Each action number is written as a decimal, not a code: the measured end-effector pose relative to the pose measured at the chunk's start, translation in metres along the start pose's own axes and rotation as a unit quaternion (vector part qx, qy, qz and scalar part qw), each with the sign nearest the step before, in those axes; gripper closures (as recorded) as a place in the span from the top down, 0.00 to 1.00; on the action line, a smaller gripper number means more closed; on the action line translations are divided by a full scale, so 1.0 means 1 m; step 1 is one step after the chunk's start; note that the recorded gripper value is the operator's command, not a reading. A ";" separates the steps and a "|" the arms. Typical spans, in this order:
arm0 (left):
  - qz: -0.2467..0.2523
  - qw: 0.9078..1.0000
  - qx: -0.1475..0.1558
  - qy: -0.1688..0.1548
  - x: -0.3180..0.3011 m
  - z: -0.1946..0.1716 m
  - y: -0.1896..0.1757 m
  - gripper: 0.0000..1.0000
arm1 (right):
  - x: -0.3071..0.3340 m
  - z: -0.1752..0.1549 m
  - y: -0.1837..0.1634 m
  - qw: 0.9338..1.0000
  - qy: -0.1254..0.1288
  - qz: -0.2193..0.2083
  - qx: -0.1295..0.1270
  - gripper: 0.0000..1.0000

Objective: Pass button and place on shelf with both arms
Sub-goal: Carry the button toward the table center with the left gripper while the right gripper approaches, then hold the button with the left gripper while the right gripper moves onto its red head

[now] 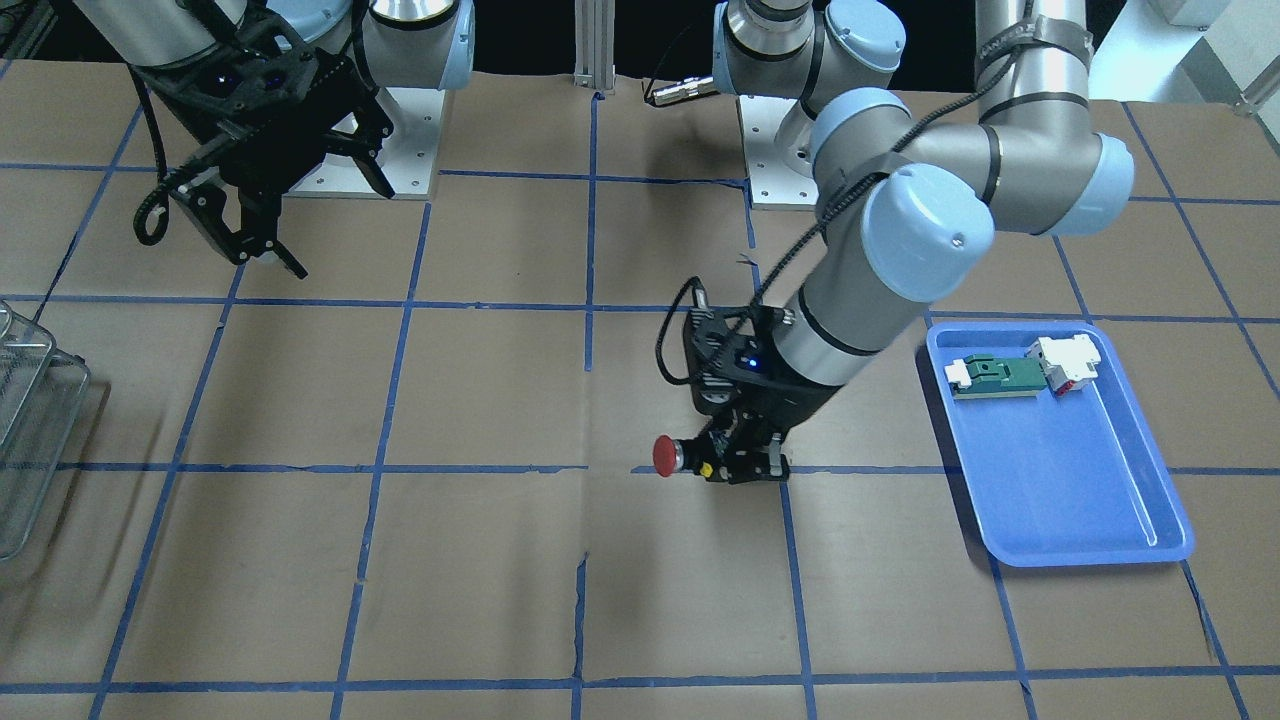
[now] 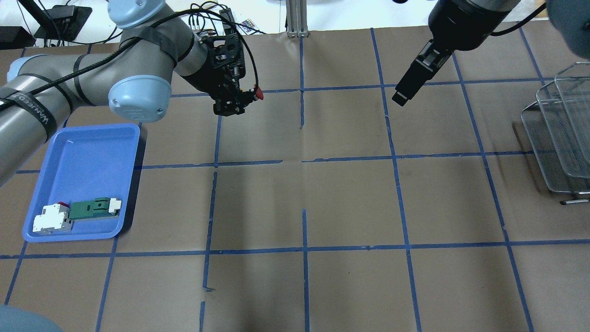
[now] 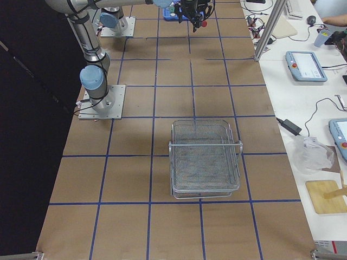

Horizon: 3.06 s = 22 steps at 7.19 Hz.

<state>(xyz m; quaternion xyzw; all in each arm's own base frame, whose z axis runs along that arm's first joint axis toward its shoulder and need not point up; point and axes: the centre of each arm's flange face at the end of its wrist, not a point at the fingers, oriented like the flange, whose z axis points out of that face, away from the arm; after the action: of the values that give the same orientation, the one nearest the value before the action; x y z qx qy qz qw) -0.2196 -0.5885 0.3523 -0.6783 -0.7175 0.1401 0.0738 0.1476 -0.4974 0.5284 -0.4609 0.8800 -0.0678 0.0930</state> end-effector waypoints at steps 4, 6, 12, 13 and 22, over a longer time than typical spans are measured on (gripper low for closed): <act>0.055 0.995 0.082 0.032 0.070 -0.037 -0.148 0.00 | 0.023 0.021 0.024 0.976 -0.028 -0.215 0.024 1.00; 0.055 0.992 0.102 0.058 0.099 -0.053 -0.177 0.00 | 0.024 0.025 0.024 0.963 -0.032 -0.266 0.040 1.00; 0.050 0.985 0.146 0.080 0.103 -0.064 -0.185 0.00 | -0.010 0.027 0.038 0.949 -0.058 -0.299 0.080 1.00; 0.050 0.983 0.155 0.082 0.101 -0.066 -0.187 0.00 | -0.016 0.027 0.039 0.949 -0.063 -0.296 0.091 1.00; 0.047 0.981 0.171 0.081 0.099 -0.074 -0.188 0.00 | -0.018 0.001 0.051 0.948 -0.069 -0.257 0.173 1.00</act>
<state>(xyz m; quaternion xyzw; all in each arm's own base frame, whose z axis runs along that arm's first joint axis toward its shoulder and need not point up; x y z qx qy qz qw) -0.3839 -0.4900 0.4712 -0.6978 -0.6421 0.2087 0.2393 0.1168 -0.4533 0.5191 -0.6521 0.6976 -0.2082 0.2115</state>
